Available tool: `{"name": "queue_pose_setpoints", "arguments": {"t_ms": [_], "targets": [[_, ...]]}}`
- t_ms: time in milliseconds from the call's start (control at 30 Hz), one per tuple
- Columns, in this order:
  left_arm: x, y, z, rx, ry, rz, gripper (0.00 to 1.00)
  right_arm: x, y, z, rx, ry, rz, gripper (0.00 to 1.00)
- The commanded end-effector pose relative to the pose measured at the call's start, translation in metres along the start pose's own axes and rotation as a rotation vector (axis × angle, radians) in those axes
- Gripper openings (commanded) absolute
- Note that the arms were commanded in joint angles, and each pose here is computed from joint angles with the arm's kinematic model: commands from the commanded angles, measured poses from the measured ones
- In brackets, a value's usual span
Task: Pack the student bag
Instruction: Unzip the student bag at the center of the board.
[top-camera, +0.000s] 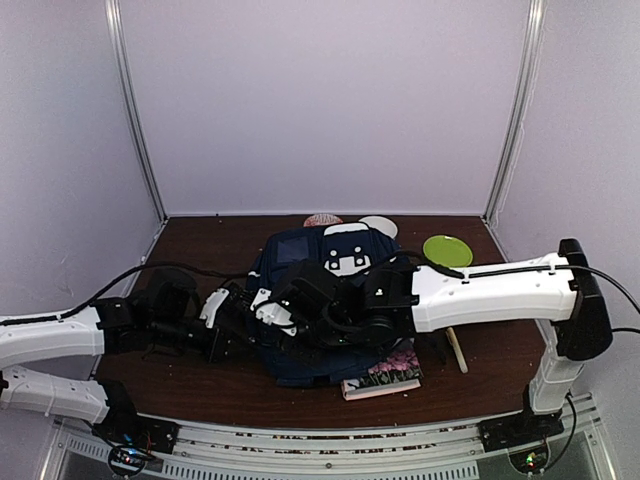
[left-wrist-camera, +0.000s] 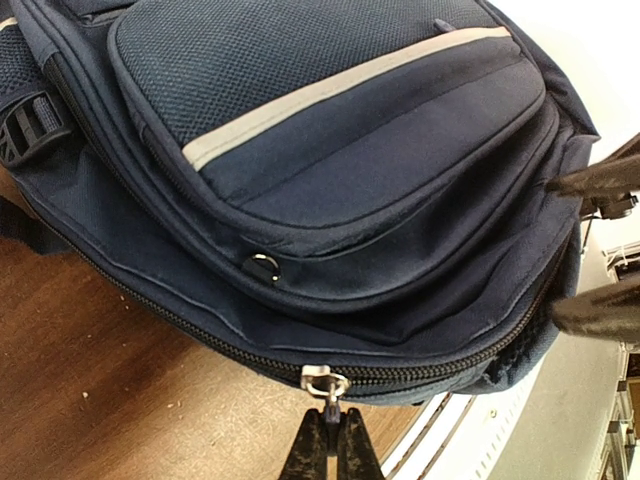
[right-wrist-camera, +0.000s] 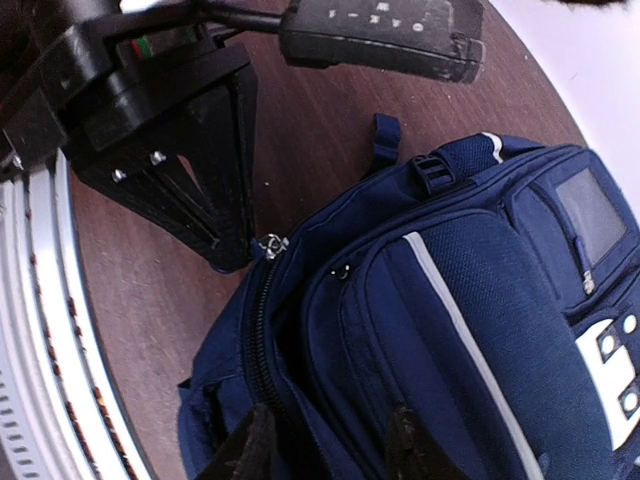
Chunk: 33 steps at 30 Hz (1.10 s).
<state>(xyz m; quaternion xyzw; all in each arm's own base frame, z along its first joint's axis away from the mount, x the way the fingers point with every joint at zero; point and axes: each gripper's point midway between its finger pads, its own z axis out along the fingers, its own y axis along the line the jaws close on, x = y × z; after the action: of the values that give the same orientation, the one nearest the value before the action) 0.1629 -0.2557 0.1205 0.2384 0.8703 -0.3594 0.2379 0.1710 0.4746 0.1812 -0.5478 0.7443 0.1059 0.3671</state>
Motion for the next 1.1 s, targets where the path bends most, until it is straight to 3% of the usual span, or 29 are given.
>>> {"name": "queue_pose_setpoints", "arguments": {"t_ms": [0, 100, 267, 367, 500, 700, 1067], "targets": [[-0.01, -0.009, 0.0, 0.038, -0.051, 0.008, 0.0, 0.001, -0.009, 0.004, 0.065, 0.018, -0.021, 0.28], [-0.012, -0.009, -0.002, 0.035, -0.059, 0.005, 0.0, 0.003, -0.009, 0.002, 0.059, 0.027, -0.03, 0.21], [-0.011, -0.009, -0.001, 0.037, -0.053, 0.001, 0.0, -0.002, 0.004, -0.008, -0.031, -0.035, -0.011, 0.48], [-0.012, -0.01, -0.002, 0.04, -0.057, -0.001, 0.0, 0.001, 0.004, -0.002, -0.018, -0.004, -0.018, 0.49], [-0.012, -0.01, -0.004, 0.043, -0.063, -0.002, 0.0, 0.015, -0.004, 0.01, 0.044, 0.065, -0.032, 0.39], [-0.008, -0.008, -0.004, 0.038, -0.063, -0.016, 0.0, 0.019, -0.004, 0.009, 0.046, 0.069, -0.032, 0.0], [-0.009, 0.023, 0.005, -0.112, -0.073, -0.072, 0.0, 0.025, 0.003, -0.042, -0.073, -0.075, -0.008, 0.0]]}}
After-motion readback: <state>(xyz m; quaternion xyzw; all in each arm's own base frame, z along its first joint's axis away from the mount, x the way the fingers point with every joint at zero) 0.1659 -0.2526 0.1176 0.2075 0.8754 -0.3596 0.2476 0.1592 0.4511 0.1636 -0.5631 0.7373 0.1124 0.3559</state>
